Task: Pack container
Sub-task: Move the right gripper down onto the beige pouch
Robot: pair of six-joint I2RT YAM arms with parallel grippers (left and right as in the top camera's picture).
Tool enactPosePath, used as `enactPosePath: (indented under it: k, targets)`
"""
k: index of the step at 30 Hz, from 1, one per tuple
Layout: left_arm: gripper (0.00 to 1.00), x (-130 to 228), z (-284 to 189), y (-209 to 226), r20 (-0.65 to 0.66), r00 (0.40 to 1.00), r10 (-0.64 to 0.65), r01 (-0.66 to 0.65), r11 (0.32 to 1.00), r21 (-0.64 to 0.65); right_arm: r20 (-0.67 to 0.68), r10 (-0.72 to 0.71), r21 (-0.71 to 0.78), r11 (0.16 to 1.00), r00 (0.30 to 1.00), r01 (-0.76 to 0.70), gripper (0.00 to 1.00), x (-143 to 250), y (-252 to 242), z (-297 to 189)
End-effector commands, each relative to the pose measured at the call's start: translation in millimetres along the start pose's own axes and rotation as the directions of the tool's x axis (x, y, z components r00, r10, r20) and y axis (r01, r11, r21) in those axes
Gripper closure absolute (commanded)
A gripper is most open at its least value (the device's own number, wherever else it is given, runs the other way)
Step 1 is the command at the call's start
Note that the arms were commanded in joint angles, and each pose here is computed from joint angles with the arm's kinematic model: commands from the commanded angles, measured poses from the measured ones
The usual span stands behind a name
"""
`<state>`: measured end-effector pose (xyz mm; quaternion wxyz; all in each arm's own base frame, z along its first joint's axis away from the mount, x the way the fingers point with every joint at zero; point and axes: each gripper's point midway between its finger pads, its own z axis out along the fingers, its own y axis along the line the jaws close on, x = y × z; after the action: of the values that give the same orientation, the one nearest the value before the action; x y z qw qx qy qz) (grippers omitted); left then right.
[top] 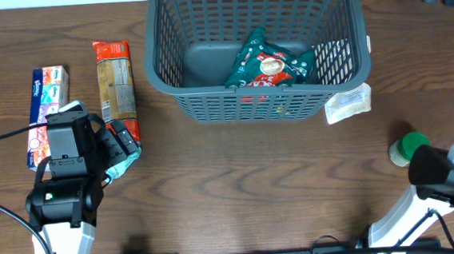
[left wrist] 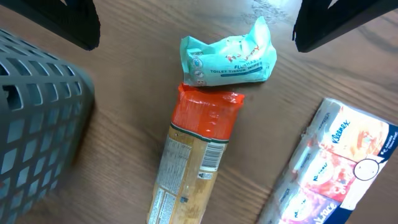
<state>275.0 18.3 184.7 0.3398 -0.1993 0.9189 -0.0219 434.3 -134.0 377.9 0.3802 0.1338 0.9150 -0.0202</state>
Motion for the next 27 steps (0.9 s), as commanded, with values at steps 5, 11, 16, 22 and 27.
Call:
enactPosePath:
  k: [5,11,16,22,27]
  targets:
    - [0.01,-8.0,-3.9,-0.7,0.019,1.000,0.001,-0.001,1.000,0.000,-0.168,-0.144,-0.136,0.983,0.975,0.122,0.01,46.4,-18.6,32.2]
    - [0.02,-8.0,-3.9,-0.7,0.019,1.000,0.001,-0.001,1.000,0.000,-0.245,-0.354,-0.296,0.914,0.903,0.278,0.01,90.7,-9.4,70.8]
    - [0.01,-8.0,-3.9,-0.7,0.019,1.000,0.001,-0.001,1.000,0.000,-0.298,-0.351,-0.318,0.913,0.887,0.255,0.01,118.9,-12.5,105.1]
    - [0.02,-8.0,-3.9,-0.7,0.019,1.000,0.001,-0.001,1.000,0.000,-0.333,-0.375,-0.354,0.900,0.865,0.254,0.01,150.3,-3.2,137.4]
    - [0.02,-8.0,-3.9,-0.7,0.019,1.000,0.001,-0.001,1.000,0.000,-0.316,-0.418,-0.384,0.877,0.852,0.289,0.01,166.3,16.0,160.8]
